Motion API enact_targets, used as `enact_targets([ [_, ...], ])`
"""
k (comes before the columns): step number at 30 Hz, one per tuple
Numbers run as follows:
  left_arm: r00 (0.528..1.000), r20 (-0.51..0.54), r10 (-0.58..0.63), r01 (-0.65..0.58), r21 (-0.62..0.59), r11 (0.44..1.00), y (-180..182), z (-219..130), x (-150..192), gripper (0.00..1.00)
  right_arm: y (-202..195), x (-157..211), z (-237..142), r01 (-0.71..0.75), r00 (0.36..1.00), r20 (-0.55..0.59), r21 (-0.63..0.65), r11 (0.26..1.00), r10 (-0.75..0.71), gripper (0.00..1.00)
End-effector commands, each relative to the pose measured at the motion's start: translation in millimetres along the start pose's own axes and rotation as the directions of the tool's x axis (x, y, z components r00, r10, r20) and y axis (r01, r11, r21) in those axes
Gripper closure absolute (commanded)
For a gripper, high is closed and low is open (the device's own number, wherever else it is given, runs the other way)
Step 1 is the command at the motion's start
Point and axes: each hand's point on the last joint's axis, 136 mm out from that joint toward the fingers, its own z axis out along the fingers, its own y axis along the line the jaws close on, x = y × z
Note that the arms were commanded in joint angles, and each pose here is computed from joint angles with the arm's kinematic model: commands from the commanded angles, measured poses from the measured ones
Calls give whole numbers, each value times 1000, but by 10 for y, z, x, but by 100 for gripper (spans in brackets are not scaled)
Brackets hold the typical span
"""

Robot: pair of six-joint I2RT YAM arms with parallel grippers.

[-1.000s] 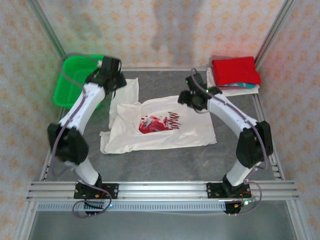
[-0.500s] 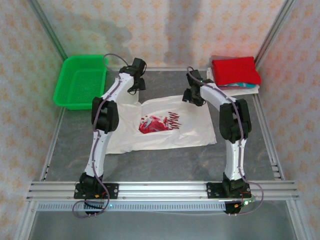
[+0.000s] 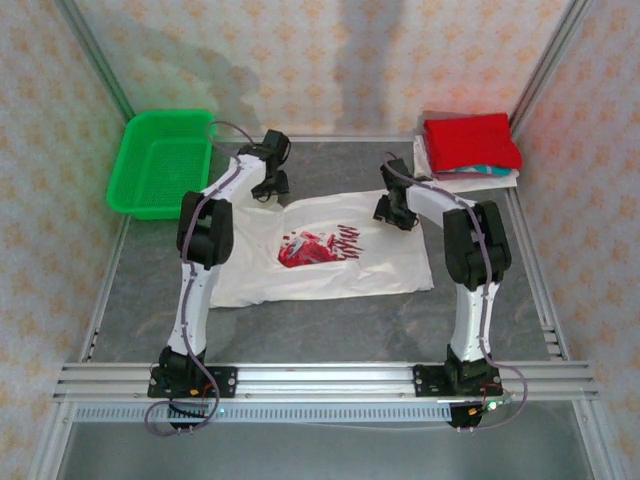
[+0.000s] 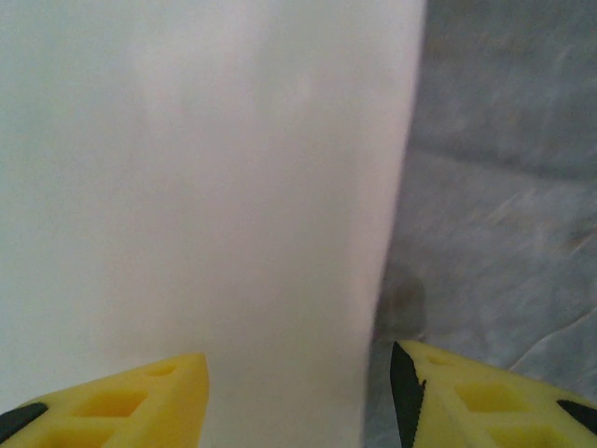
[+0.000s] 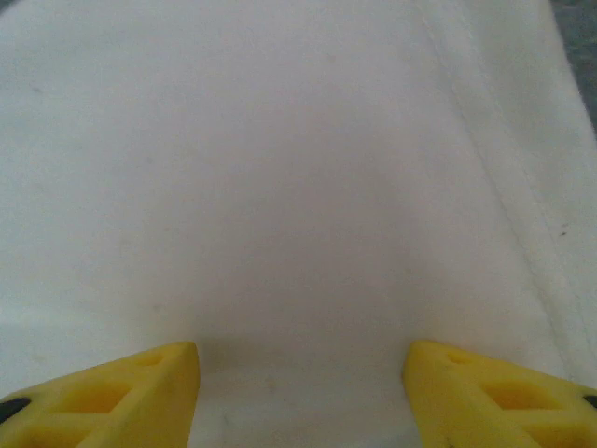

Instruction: Fold and stack the t-shirts

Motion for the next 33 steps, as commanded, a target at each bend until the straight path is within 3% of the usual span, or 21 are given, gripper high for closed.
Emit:
enact_targets([
  [1,990,130,-47,36,83,996,-114,-567,-221,45,-343,296,33,-35,997,-72,96,995,42,39],
  [7,980,188,-62,41,118,992,-73,-961,-213,45,-595,341,-68,-62,995,-64,137,989,72,39],
  [13,968,250,-34,16,74,997,-34,-1178,-579,43,-823,273,-100,-102,992,-58,171,980,113,38],
  [20,970,238,-53,47,33,998,-86,-740,-942,42,-795,318,-124,-122,989,-77,82,989,128,39],
  [27,936,294,-191,148,162,976,-110,-256,-1322,40,-884,339,-276,-130,988,-65,94,987,137,38],
  [33,897,369,-241,190,171,967,34,-63,-1569,34,-837,430,-264,-153,983,-92,46,987,157,38],
])
